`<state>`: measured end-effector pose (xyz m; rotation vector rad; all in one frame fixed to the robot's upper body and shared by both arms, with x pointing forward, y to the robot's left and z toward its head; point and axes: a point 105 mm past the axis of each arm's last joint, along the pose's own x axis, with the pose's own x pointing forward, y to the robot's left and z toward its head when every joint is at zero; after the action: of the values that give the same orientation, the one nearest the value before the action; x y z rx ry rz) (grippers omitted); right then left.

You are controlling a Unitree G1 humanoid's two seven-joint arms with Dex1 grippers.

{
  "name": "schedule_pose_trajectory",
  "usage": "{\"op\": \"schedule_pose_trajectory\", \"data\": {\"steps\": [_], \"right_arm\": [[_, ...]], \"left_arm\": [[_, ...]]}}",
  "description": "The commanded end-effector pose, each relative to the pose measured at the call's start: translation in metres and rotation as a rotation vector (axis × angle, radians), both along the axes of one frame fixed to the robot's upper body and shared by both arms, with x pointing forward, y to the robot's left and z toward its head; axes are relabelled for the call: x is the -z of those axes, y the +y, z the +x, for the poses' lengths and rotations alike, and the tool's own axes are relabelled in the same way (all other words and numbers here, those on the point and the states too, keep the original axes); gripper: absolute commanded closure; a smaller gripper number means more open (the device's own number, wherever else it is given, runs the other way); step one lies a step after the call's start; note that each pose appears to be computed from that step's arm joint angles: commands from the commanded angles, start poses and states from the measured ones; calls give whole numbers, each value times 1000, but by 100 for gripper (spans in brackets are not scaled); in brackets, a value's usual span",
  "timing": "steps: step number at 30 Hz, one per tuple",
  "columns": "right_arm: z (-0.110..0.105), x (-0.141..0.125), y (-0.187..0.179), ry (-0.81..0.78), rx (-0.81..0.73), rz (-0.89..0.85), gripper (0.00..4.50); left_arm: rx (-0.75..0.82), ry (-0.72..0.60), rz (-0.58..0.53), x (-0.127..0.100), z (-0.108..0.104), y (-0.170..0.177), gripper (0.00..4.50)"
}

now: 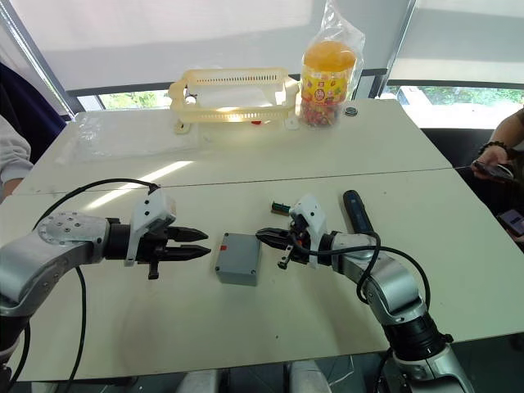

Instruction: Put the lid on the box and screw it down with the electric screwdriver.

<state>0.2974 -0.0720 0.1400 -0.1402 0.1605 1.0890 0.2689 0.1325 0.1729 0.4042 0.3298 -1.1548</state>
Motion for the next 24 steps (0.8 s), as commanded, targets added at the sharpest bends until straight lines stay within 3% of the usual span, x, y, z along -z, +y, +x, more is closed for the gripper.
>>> {"op": "schedule_pose_trajectory", "data": {"steps": [1,14,17,22,24], "right_arm": [[0,-11,2,-47,-13,17,447],[3,0,4,-35,-25,-12,447],[5,-1,3,-55,-27,-26,361],[7,-14,-9,-84,-20,-41,104],[6,-23,-16,-90,-14,-43,104]], "left_arm": [[12,-38,-5,-8,-2,-2,298],[24,-37,-18,-7,-3,-8,298],[25,-38,-21,-6,-3,-9,298],[42,-28,-32,-12,-7,-6,298],[46,-31,-43,-16,-6,-6,298]]}}
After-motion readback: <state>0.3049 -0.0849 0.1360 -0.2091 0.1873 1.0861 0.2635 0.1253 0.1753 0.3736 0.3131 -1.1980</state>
